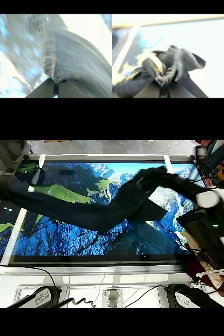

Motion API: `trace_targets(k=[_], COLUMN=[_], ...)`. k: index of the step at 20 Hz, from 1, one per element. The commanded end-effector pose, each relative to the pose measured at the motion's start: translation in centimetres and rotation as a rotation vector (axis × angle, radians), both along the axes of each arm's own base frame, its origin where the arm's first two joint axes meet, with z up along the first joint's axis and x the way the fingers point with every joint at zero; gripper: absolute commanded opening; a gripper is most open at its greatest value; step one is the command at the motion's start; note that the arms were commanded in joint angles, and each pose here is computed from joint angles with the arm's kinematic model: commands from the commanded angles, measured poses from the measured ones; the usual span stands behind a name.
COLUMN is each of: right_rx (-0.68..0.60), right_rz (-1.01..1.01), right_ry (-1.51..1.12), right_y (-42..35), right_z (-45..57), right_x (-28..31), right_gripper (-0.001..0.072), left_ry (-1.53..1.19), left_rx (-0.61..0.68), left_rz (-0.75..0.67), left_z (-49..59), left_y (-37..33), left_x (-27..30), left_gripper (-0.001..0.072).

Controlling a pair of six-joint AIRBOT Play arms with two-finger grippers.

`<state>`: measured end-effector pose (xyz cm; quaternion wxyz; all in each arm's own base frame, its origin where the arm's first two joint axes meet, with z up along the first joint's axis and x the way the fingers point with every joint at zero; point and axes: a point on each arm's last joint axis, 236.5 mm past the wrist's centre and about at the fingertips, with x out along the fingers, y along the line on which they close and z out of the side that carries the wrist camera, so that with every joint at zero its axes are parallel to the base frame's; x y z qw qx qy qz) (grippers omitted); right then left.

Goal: Fold the clothes and pants, and hang the long-sleeved shirts on hangers.

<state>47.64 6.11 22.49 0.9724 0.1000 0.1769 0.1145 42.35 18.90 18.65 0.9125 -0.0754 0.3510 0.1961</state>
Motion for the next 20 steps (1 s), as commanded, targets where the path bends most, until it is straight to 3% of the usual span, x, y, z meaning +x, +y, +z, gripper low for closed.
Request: trace_targets(k=[1,5,10,15,18,20], right_rx=[-0.097,-0.218,-0.176,-0.118,-0.101,-0.057], right_rz=[-0.047,0.023,0.039,0.035,0.045,0.008], right_ry=[0.090,0.517,0.841,1.140,1.233,1.306], right_y=[-5.2,-7.2,-6.4,-4.8,-4.2,-3.9], right_z=[0.7,-7.1,-13.8,-19.9,-23.1,-24.5], right_x=[-4.1,-11.5,-20.3,-31.7,-35.1,-36.4], right_gripper=[0.0026,0.0025,0.0024,0.0025,0.0026,0.0026], left_ry=[0.034,0.270,0.513,0.598,0.635,0.682], left_rx=[0.154,0.130,0.007,-0.033,-0.089,-0.109], left_rz=[-0.043,-0.092,-0.074,-0.014,0.029,-0.015], left_z=[1.5,-5.2,-15.1,-17.4,-19.0,-20.9], left_y=[2.8,4.5,6.4,10.1,10.7,10.0], left_x=[-0.3,-3.1,-9.4,-15.1,-17.5,-18.5], left_gripper=[0.0028,0.0027,0.0028,0.0027,0.0028,0.0028])
